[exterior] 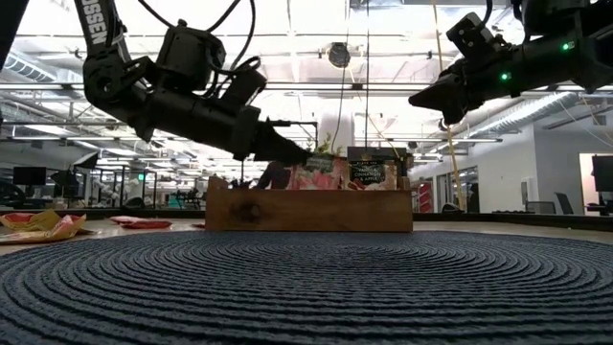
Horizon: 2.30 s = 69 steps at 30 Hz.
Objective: Pick & Place Tea
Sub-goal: Put the red tea bag into the middle slot of the wooden organizer
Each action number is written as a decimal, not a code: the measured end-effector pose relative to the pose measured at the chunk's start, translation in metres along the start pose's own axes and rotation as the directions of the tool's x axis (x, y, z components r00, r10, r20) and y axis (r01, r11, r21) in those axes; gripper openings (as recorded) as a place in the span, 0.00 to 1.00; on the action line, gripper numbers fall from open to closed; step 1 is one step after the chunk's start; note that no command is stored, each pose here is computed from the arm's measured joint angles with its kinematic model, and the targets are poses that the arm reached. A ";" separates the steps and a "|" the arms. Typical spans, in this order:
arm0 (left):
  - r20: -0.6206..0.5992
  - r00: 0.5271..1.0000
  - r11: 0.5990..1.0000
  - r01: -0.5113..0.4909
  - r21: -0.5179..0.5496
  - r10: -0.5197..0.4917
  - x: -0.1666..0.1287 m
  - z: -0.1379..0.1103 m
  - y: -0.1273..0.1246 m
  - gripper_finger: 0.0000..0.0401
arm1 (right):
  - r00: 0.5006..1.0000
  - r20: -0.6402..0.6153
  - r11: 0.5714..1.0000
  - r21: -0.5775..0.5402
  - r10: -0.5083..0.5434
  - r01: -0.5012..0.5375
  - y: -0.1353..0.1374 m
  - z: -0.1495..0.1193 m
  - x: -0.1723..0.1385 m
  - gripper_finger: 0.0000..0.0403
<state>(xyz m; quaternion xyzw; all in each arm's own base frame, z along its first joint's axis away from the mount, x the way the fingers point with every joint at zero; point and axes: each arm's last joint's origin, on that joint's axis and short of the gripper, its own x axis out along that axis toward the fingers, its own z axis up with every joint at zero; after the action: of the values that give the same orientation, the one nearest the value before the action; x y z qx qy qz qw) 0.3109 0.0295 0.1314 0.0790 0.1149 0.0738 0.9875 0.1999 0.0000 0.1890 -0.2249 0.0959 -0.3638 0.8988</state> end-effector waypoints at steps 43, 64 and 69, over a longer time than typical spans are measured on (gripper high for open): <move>-0.050 0.988 0.984 -0.140 0.110 0.146 -0.015 0.018 -0.024 0.00 | 1.000 -0.004 1.000 -0.010 0.003 -0.003 0.000 -0.001 0.000 0.00; -0.107 0.974 0.977 -0.188 0.099 0.198 -0.014 0.011 -0.013 0.00 | 1.000 -0.004 1.000 -0.008 0.002 -0.003 0.000 -0.001 0.000 0.00; -0.116 0.974 0.978 -0.186 0.090 0.196 -0.013 0.010 -0.005 0.00 | 1.000 -0.004 1.000 -0.006 0.002 -0.003 0.000 -0.001 0.000 0.00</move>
<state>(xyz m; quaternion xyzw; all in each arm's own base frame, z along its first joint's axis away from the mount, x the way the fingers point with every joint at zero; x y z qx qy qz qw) 0.3010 0.0206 0.1424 0.1238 0.1707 0.1687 0.9629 0.1999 0.0002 0.1883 -0.2269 0.0991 -0.3628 0.8984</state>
